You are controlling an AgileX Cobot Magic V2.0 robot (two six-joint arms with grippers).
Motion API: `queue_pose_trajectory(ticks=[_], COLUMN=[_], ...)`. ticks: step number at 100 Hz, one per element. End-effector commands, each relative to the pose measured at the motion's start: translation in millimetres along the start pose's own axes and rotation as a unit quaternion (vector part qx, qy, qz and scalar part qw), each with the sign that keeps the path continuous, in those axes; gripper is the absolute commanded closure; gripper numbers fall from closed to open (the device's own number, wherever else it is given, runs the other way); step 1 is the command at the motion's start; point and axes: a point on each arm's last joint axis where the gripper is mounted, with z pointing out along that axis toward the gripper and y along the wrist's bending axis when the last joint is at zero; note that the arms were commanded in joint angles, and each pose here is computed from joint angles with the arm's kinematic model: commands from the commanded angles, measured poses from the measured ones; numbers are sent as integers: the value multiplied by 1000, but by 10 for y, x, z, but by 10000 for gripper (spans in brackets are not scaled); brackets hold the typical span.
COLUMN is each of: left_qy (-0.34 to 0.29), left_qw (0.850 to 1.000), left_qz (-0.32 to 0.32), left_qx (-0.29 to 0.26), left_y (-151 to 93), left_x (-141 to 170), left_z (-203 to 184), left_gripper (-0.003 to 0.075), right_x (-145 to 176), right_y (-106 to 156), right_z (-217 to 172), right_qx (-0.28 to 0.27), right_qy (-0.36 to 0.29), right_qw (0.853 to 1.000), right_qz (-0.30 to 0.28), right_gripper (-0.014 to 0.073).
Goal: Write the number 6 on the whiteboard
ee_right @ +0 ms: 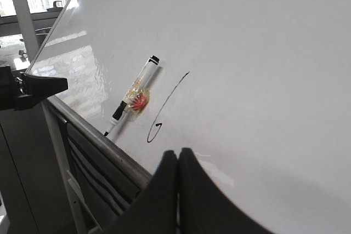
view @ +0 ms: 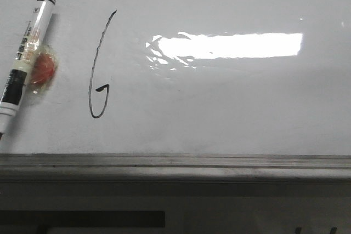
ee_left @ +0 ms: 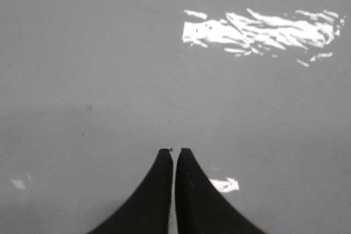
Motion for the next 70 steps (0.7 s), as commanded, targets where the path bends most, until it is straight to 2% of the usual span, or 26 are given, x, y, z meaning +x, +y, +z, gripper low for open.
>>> queue_pose_trajectory(ticks=[1,10,70], left_qy=[11,43,42], left_qw=[1000,999,999], left_qz=[-8,-8,-8], left_qx=[-2,-3,-3], left_y=[8,9,9], left_x=[133,193,191], left_z=[10,7,7], left_gripper=[739,739,739], right_x=[-118,-118,-118], right_y=[-35,-35,-35], right_z=[-4,-4,-4], right_qx=[20,20,20], right_qy=[-27,-27,-27], right_qw=[999,999,999], right_qz=[-2,-2,-2], right_gripper=[660,660,660])
